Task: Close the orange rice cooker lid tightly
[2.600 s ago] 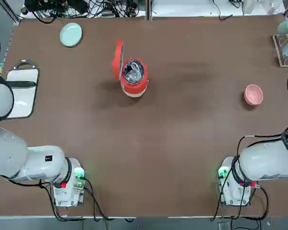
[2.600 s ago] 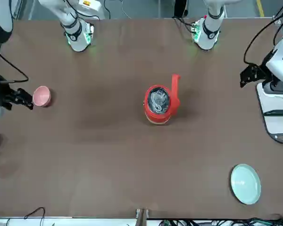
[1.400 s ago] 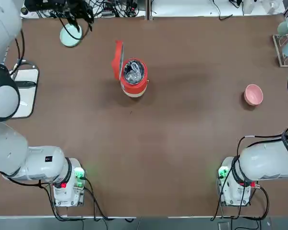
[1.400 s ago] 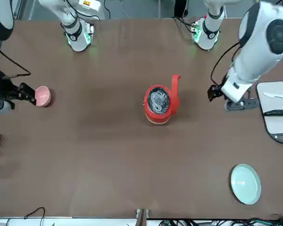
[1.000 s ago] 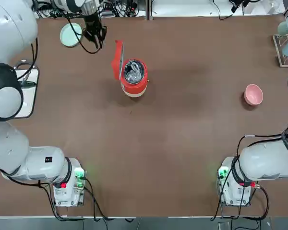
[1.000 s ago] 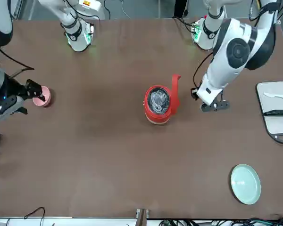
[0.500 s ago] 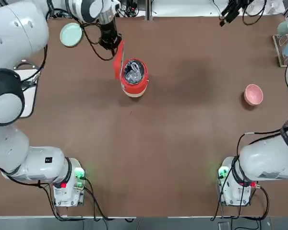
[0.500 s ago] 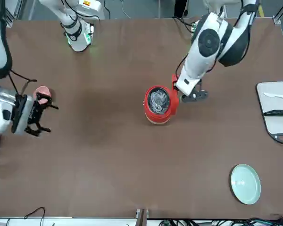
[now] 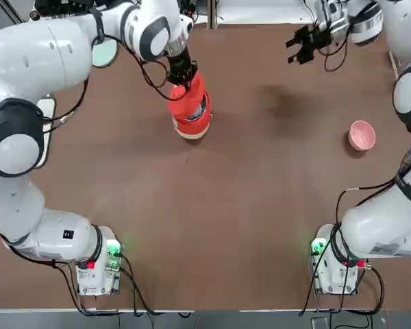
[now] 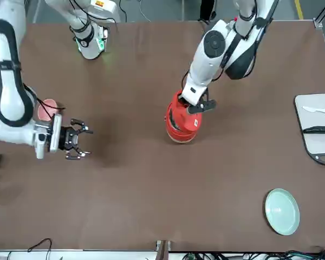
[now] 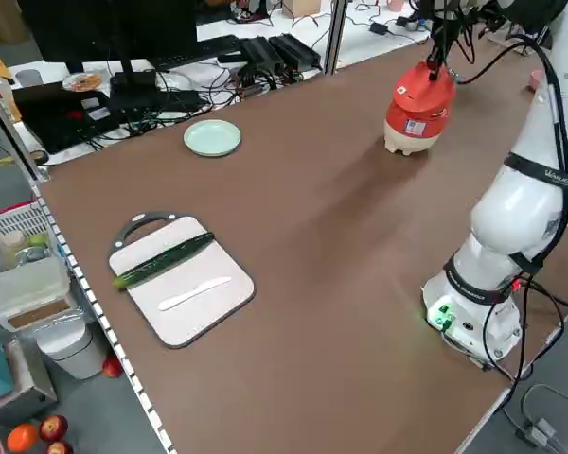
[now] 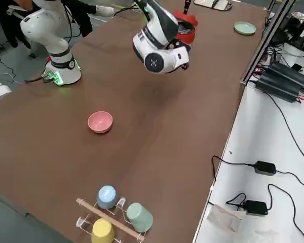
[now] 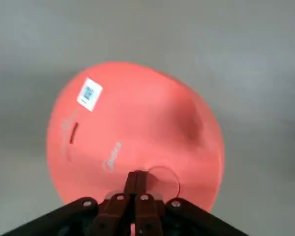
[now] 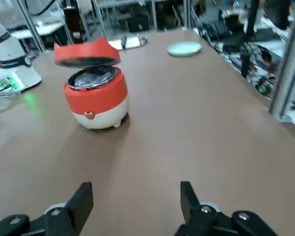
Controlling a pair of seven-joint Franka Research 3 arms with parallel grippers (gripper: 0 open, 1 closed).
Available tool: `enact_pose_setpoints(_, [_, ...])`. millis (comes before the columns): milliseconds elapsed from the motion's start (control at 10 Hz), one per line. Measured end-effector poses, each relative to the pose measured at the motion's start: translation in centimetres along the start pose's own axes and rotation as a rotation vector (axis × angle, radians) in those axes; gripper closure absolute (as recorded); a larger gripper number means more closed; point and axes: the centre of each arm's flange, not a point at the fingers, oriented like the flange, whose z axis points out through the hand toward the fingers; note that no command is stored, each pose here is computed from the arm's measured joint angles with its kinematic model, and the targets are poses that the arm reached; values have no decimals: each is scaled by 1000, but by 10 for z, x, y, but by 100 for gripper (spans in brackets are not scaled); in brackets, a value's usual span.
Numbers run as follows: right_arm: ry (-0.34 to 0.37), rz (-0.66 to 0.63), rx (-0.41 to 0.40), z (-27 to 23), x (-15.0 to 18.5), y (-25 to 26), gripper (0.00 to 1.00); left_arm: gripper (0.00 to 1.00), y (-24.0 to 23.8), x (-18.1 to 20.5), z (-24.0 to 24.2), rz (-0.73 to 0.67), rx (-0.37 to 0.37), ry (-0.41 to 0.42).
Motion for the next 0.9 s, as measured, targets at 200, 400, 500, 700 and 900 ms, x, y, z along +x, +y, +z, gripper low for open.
enact_pose_setpoints(200, [140,-23,13,66,-51,-13,19,99,2,4,25,-7,-7,-23])
enact_pose_setpoints(400, [245,-10,27,127,-83,-32,20,99,5,4,47,-4,8,-18])
enact_pose_setpoints(500, [288,-4,42,155,-91,-44,23,99,7,2,47,-11,14,-7])
enact_pose_setpoints(700, [349,11,80,210,-92,-71,23,99,8,0,48,-11,23,8])
enact_pose_setpoints(900, [412,-13,64,252,-83,-91,23,91,9,0,46,-15,35,14])
